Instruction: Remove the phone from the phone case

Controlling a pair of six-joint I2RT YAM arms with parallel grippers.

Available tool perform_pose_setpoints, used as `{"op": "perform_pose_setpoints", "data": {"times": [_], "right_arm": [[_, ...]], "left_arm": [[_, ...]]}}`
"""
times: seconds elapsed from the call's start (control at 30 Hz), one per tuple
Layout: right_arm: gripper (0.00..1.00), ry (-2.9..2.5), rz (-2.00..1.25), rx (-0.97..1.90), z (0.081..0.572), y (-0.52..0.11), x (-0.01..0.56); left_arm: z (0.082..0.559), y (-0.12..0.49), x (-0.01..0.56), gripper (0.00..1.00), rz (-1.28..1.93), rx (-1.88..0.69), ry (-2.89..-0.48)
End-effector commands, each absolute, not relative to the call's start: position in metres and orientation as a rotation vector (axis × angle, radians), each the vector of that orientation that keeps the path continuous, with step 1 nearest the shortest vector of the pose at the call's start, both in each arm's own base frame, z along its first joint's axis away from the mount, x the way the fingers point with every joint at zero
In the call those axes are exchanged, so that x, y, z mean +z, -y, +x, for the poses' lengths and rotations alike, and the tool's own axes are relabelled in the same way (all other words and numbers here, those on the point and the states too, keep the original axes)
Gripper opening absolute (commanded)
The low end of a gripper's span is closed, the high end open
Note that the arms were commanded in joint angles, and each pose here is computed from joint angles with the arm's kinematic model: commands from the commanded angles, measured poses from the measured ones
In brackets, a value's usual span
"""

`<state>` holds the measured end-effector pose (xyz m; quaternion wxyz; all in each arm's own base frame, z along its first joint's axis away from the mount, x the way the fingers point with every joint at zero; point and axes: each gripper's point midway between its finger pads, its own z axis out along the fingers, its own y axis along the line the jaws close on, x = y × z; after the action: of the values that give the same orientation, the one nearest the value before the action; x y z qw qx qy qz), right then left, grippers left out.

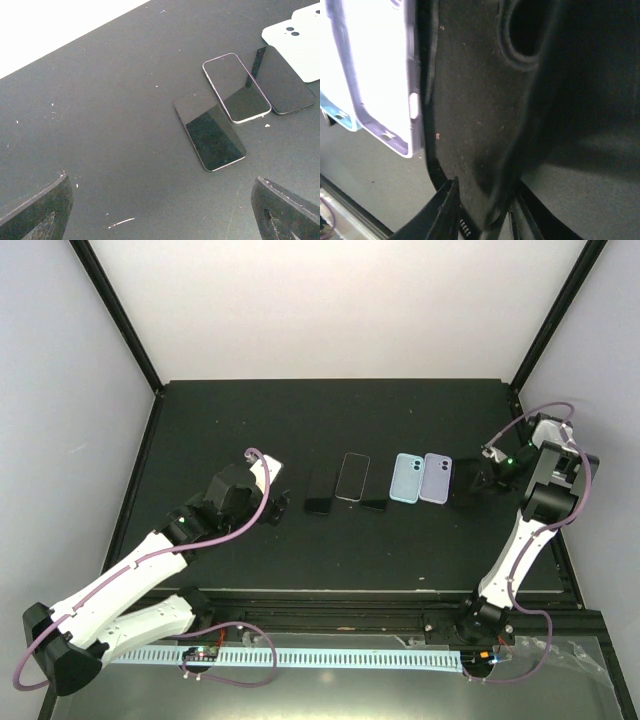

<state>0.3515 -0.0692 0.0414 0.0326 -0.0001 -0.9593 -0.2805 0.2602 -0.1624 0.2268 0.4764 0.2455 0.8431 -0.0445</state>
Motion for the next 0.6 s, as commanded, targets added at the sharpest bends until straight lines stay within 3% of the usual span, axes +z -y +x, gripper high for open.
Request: {"op": "perform_pose_setpoints", "data": {"times": [0.0,0.3,0.57], "right_arm": [[0.32,3.067,0.002,-0.661,0.356,0.085,0.049],[0.38,3.189,0.048,-0.482,0.345,0.094,0.071],[0.39,3.342,0.333,-0.525,0.329,0.047,0.132]], "left_arm": [[0.262,0.165,0.233,0.99,0.610,-0.120,-2.040],[0.263,0.164,0.232,0.99,0.605,-0.105,-2.042],[0.268,0.156,0.232,0.99,0.563,-0.054,-2.049]]}}
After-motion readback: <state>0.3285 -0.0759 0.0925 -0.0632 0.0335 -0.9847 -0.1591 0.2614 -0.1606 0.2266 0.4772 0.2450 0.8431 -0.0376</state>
